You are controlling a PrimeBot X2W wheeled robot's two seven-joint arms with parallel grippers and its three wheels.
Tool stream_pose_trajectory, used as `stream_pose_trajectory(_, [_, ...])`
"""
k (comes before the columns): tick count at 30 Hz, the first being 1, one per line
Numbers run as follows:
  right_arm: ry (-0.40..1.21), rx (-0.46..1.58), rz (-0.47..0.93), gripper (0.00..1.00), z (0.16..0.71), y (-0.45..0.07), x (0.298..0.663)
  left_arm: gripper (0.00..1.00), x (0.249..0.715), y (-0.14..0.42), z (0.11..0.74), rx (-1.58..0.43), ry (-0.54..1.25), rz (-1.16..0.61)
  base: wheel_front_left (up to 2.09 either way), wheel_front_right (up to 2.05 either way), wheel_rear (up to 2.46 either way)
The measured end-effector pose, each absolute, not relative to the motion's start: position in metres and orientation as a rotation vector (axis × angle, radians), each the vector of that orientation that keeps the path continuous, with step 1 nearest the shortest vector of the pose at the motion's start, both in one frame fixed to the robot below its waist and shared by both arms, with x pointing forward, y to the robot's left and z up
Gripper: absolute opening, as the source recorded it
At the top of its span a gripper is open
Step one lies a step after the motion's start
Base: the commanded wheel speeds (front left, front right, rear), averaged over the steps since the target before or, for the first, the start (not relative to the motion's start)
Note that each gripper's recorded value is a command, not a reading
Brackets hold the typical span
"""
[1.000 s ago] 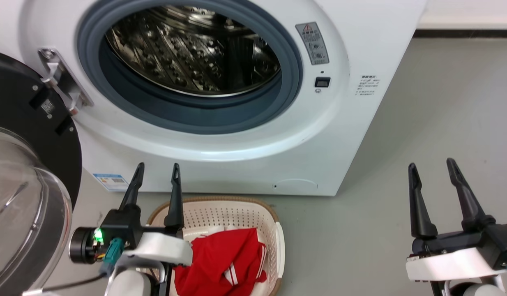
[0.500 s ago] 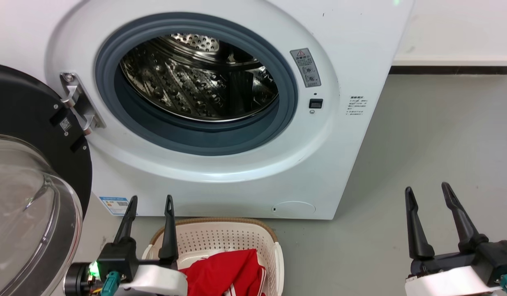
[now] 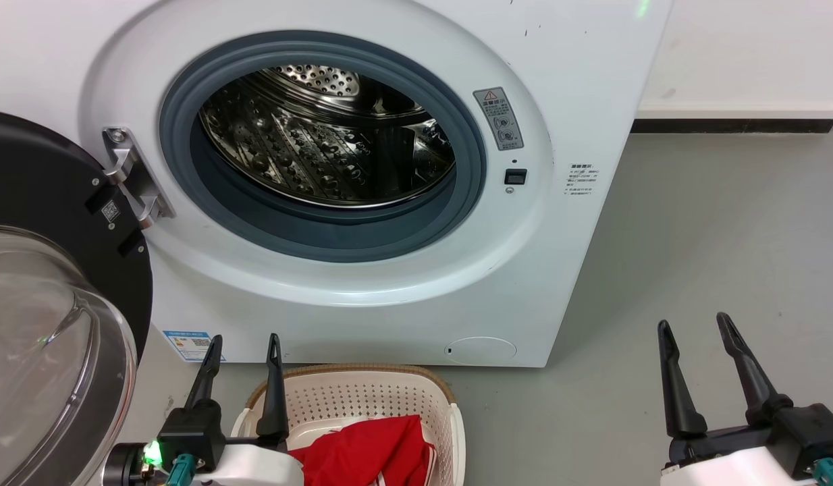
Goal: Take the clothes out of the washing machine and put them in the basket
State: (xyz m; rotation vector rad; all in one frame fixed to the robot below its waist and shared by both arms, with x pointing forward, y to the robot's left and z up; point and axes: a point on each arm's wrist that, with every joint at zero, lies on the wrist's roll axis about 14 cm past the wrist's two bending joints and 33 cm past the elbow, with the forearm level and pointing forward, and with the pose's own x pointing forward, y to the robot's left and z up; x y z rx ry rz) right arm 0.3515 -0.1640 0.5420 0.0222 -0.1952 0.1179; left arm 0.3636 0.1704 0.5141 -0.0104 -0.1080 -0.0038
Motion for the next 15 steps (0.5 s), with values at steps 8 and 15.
stream_pose_trajectory(8, [-0.134,0.03,0.114,0.0,0.523,-0.165,0.348,0.0,0.357,0.17,0.491,-0.011,-0.033,-0.006,0.0,0.0,0.0])
stream_pose_trajectory(15, [-0.098,0.166,0.088,0.0,0.514,-0.17,0.348,0.0,0.356,0.177,0.48,-0.14,0.024,0.027,0.0,0.0,0.0])
